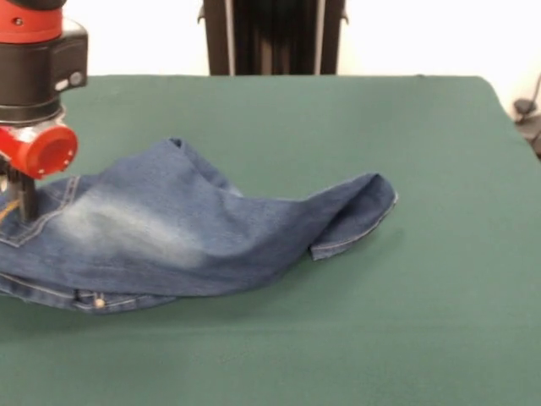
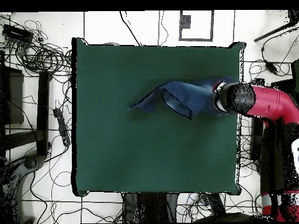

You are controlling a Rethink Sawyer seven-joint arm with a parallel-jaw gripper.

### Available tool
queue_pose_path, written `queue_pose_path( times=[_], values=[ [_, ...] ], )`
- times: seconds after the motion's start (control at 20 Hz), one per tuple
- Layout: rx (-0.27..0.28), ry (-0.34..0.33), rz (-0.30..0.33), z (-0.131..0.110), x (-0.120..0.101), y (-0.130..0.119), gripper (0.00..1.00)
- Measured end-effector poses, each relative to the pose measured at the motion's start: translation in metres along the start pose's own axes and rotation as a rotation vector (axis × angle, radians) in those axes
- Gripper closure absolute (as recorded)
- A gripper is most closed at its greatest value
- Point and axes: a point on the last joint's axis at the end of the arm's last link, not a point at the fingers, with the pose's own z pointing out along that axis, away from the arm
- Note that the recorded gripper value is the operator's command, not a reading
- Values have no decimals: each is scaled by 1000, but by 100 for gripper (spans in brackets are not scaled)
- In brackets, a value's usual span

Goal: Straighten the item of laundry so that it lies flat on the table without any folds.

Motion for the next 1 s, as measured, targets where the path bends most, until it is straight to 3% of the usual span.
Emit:
queue_pose_path(
  times=[0.2, 0.25, 1.0],
  values=[
    [21, -10, -16, 4, -1, -10, 100],
    [33, -19, -35, 6, 0, -12, 0],
    [49, -34, -64, 6, 1, -11, 0]
  ],
)
